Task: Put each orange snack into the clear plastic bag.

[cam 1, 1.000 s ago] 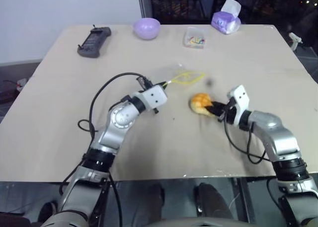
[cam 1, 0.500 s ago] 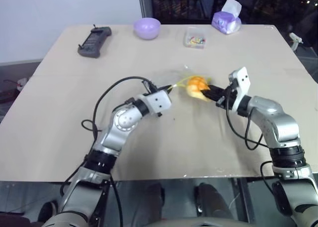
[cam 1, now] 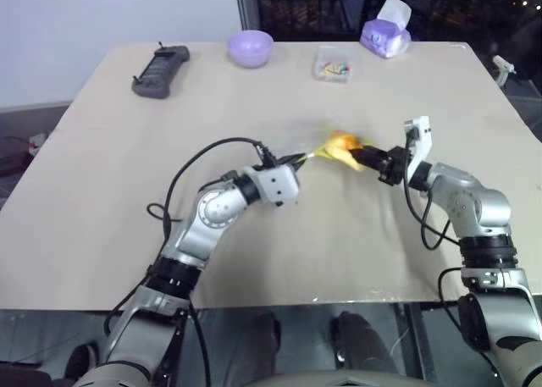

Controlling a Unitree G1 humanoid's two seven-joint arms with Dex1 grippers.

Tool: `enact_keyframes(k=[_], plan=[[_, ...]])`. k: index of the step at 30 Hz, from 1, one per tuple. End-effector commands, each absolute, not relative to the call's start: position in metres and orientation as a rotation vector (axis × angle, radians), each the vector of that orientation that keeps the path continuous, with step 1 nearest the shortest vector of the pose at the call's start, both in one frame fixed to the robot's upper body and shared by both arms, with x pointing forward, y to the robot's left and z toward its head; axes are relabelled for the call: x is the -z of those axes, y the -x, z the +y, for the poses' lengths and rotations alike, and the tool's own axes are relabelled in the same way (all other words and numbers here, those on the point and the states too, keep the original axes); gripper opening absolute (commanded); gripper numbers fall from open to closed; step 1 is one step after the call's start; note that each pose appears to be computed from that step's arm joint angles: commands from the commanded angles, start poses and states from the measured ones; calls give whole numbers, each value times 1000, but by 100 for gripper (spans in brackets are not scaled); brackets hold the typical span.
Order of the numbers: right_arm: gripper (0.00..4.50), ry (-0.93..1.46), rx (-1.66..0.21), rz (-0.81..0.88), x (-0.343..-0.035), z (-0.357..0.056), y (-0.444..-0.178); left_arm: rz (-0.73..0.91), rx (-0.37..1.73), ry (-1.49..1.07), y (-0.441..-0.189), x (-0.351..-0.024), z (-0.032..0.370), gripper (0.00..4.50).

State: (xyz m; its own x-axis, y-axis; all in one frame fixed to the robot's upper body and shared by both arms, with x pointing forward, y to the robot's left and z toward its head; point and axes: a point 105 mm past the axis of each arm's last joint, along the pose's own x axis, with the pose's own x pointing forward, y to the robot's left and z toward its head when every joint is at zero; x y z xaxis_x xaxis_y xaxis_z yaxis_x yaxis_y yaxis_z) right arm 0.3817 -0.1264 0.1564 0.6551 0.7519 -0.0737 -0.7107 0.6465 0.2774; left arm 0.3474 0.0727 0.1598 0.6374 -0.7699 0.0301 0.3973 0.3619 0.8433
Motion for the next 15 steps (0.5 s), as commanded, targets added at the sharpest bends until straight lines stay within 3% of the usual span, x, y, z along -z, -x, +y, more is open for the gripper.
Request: enact_keyframes(k=[1, 15], plan=[[73, -249, -875, 116, -182, -122, -384, -502, 824, -916, -340, -162, 66, 0], [73, -95, -954, 65, -182, -80, -379, -507, 881, -914, -336, -157, 54, 0]])
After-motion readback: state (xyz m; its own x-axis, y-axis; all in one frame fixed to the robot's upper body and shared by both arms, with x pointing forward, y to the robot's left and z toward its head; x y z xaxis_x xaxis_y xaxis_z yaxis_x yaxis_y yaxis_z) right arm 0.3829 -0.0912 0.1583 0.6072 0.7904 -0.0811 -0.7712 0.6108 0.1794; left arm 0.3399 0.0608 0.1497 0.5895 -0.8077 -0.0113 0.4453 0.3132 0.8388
